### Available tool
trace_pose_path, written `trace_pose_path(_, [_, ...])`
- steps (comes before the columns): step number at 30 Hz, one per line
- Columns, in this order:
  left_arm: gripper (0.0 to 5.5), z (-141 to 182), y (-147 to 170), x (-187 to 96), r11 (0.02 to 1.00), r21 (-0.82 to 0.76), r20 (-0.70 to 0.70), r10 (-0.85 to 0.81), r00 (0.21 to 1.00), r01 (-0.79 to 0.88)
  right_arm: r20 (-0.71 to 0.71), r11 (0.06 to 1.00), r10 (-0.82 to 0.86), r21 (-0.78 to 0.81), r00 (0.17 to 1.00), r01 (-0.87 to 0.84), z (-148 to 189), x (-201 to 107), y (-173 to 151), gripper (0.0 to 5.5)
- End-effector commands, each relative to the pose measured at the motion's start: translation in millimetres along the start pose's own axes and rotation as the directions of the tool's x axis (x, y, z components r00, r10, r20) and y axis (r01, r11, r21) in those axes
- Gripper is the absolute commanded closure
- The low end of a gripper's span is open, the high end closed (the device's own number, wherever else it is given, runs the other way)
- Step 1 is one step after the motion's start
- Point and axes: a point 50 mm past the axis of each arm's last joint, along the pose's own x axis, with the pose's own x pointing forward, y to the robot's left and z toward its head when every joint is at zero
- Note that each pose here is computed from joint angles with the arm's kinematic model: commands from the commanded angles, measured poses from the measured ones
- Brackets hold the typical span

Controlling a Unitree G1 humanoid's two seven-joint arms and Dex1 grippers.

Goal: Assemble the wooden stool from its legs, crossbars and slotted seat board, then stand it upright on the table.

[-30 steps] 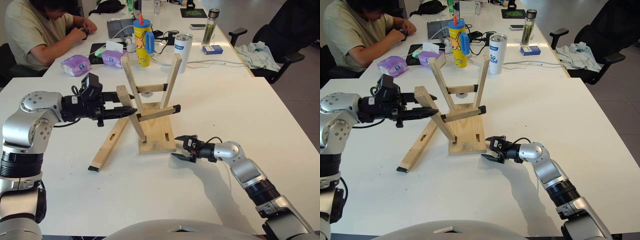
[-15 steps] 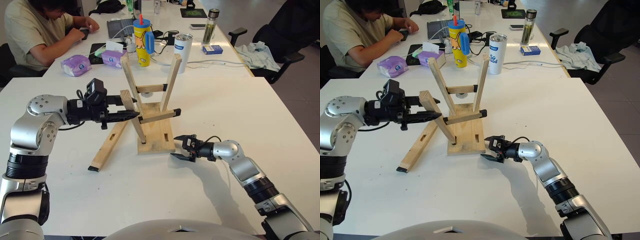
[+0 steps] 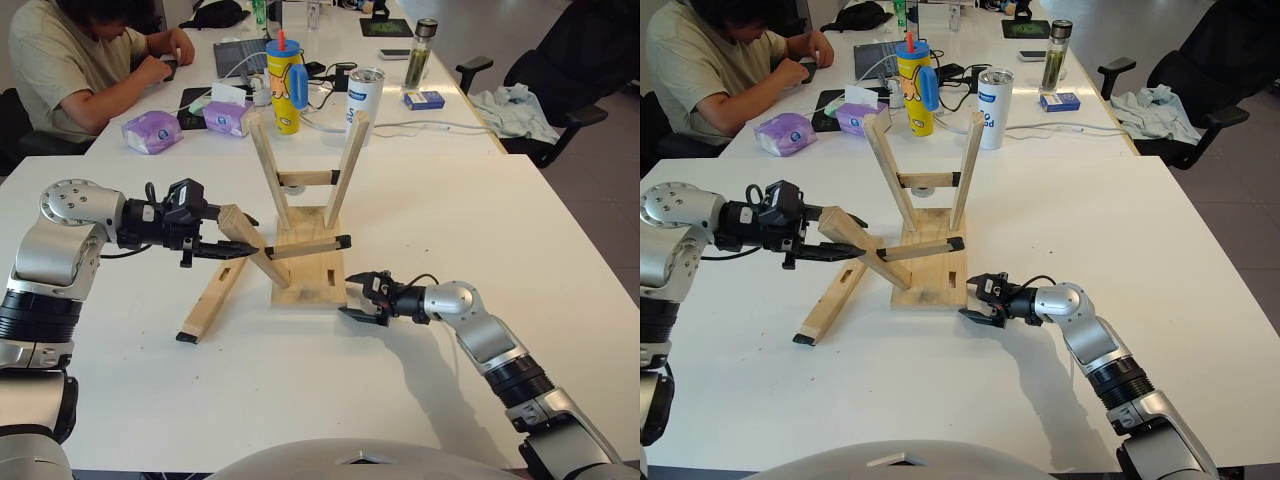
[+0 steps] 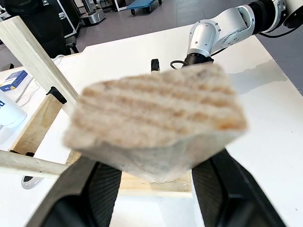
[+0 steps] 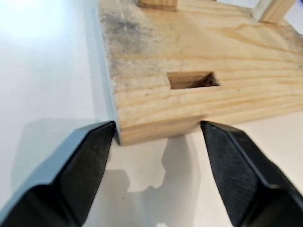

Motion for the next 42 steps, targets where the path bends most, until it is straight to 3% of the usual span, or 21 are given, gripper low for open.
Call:
trace_pose_path(1, [2.82, -28.7, -11.5, 9.3, 0.991, -0.137, -0.079, -0.019, 0.997, 0.008, -0.002, 1.0, 0.01, 0.018, 1.0, -0.01, -1.1, 1.8, 4.8, 2.14])
trace_pose_path(6, [2.03, -12.7, -6.9, 2.9, 0.99, -0.118, -0.019, 0.073, 0.997, -0.074, 0.01, 0.999, -0.001, 0.043, 1.0, 0.001, -0.8, 2.6, 6.8, 2.14])
trace_pose_path(9, [1.9, -24.0, -16.4, -14.7, 0.974, -0.122, -0.127, 0.172, 0.977, -0.188, 0.029, 0.998, -0.012, 0.068, 0.999, 0.01, 1.3, 3.8, 9.8, 2.14])
trace_pose_path(12, [1.9, -51.7, -30.9, -30.6, 0.898, -0.153, -0.259, 0.366, 0.894, -0.412, 0.028, 0.995, -0.031, 0.096, 0.999, 0.029, -1.9, 0.3, 15.8, 2.14])
trace_pose_path(14, [1.9, -70.5, -48.0, -26.4, 0.838, -0.15, -0.349, 0.452, 0.821, -0.525, 0.019, 0.993, -0.047, 0.111, 0.999, 0.045, -4.9, -3.0, 18.7, 2.14])
trace_pose_path(16, [1.9, -82.8, -66.2, -14.0, 0.711, -0.203, -0.394, 0.57, 0.721, -0.673, 0.012, 0.99, -0.064, 0.125, 0.998, 0.062, -7.3, -6.7, 21.3, 2.14])
trace_pose_path(20, [1.9, -87.6, -101.6, 10.8, 0.57, -0.305, -0.459, 0.614, 0.642, -0.763, 0.008, 0.987, -0.07, 0.143, 0.998, 0.068, -9.3, -8.0, 26.8, 2.14])
trace_pose_path(27, [1.9, -98.6, -109.4, 21.5, 0.425, -0.282, -0.585, 0.635, 0.505, -0.86, 0.025, 0.989, -0.048, 0.138, 0.999, 0.044, -4.8, -1.4, 32.8, 2.14])
trace_pose_path(33, [1.9, -111.2, -112.5, 30.9, 0.417, -0.307, -0.615, 0.599, 0.513, -0.855, 0.049, 0.991, -0.028, 0.133, 0.998, 0.021, 0.7, 6.3, 36.0, 2.14])
trace_pose_path(38, [2.61, -122.8, -112.9, 33.5, 0.414, -0.365, -0.623, 0.557, 0.549, -0.834, 0.071, 0.992, -0.023, 0.127, 0.997, 0.014, 5.8, 12.8, 37.4, 2.14])
trace_pose_path(42, [3.19, -130.0, -108.7, 24.0, 0.406, -0.317, -0.634, 0.581, 0.51, -0.857, 0.055, 0.991, -0.053, 0.124, 0.997, 0.046, 2.7, 11.3, 33.8, 2.14])
